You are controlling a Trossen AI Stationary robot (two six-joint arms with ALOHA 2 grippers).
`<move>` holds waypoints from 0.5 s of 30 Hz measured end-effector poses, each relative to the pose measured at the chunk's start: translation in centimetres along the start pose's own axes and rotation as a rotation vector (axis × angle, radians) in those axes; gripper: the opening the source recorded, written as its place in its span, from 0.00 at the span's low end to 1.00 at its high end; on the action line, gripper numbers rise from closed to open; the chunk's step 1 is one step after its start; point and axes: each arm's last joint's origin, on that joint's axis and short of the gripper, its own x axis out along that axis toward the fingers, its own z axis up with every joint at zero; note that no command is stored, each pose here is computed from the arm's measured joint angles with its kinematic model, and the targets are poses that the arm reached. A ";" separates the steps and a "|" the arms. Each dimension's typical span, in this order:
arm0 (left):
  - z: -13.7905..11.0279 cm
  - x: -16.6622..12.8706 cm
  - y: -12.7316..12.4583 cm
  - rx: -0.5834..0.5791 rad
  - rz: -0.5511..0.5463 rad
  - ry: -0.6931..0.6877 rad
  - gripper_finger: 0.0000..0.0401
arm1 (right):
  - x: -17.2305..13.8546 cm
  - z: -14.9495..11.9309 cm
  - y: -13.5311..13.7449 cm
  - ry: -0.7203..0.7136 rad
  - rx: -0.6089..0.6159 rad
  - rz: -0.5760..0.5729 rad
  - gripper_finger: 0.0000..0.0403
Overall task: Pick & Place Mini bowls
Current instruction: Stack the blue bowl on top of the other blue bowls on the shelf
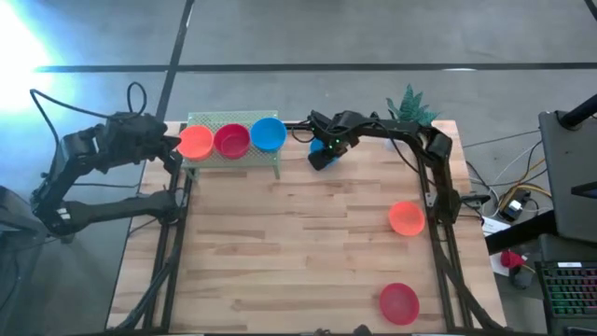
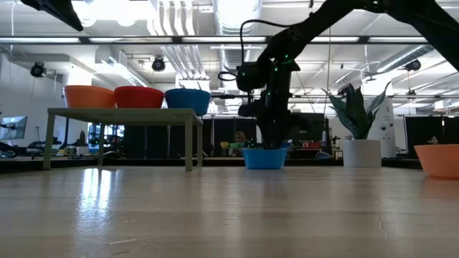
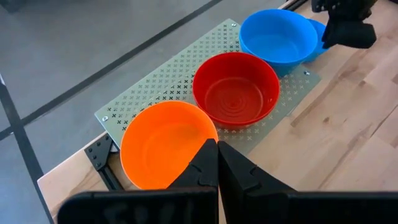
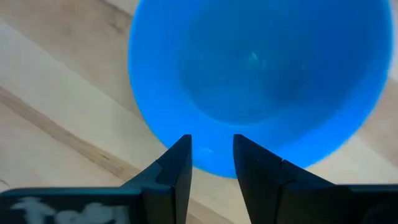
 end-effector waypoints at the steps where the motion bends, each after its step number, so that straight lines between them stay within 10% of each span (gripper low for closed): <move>1: 0.0 0.0 0.0 0.000 0.000 0.000 0.00 | 0.2 -0.1 0.1 0.011 -0.001 0.009 0.28; 15: 0.0 0.0 0.0 -0.001 0.000 0.000 0.00 | -0.6 -2.7 4.7 0.033 -0.124 0.095 0.28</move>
